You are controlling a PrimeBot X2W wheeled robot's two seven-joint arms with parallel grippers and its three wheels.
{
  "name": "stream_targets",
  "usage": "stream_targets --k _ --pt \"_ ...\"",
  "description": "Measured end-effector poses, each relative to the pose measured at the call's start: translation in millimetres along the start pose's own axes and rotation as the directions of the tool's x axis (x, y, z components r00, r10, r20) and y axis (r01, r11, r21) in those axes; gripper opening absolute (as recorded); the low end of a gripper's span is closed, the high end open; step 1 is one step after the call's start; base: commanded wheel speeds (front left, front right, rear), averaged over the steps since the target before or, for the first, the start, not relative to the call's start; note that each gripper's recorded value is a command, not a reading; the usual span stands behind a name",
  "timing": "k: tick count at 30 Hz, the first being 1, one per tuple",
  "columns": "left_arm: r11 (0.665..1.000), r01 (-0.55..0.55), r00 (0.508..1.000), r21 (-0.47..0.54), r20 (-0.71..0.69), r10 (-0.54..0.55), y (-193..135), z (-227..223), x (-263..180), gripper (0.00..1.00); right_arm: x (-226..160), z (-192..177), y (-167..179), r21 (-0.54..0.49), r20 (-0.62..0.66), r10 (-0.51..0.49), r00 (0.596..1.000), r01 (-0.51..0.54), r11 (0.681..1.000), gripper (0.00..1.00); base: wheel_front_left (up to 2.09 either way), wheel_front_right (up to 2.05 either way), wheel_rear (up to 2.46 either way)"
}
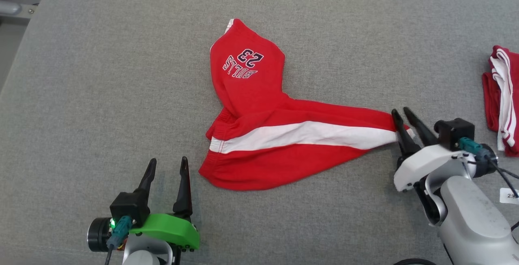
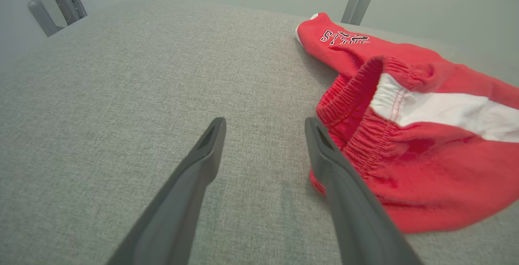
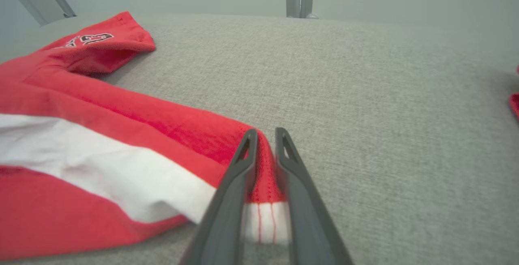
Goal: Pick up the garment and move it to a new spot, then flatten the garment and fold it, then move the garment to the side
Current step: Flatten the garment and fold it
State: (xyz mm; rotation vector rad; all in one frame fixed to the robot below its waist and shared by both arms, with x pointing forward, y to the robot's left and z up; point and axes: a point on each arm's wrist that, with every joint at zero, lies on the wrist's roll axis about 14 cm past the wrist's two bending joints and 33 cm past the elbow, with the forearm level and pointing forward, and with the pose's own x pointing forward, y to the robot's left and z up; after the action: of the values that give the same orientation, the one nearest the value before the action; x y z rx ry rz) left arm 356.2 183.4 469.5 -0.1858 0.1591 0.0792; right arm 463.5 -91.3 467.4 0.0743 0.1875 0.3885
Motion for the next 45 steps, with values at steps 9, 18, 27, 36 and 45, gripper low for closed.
stream_targets --k 9,18,27,36,45 --pt "1.0 0.02 1.0 0.002 0.016 -0.02 -7.3 5.2 1.7 1.0 -21.6 51.1 -12.2 -0.004 0.19 -0.116 0.975 0.119 0.993 1.0 0.0 0.0 0.0" --pt "0.997 0.067 0.997 0.025 0.033 -0.068 -21.1 9.8 3.4 1.0 -75.5 32.3 -14.3 0.003 0.163 -0.168 0.972 0.17 0.985 1.0 0.0 0.0 0.0" --pt "0.993 0.111 0.993 0.044 0.045 -0.113 -34.3 12.2 -7.4 1.0 -117.9 29.7 -16.6 0.024 0.175 -0.225 0.959 0.224 0.974 1.0 0.0 0.0 0.0" --pt "0.99 0.136 0.989 0.048 0.05 -0.138 -41.2 13.0 -14.3 1.0 -134.6 36.3 -18.5 0.041 0.205 -0.256 0.945 0.253 0.967 1.0 0.0 0.0 0.0" --pt "0.99 0.131 0.989 0.054 0.057 -0.134 -40.5 15.2 -13.5 1.0 -134.1 43.5 -16.0 0.034 0.227 -0.25 0.941 0.249 0.968 1.0 0.0 0.0 0.0"
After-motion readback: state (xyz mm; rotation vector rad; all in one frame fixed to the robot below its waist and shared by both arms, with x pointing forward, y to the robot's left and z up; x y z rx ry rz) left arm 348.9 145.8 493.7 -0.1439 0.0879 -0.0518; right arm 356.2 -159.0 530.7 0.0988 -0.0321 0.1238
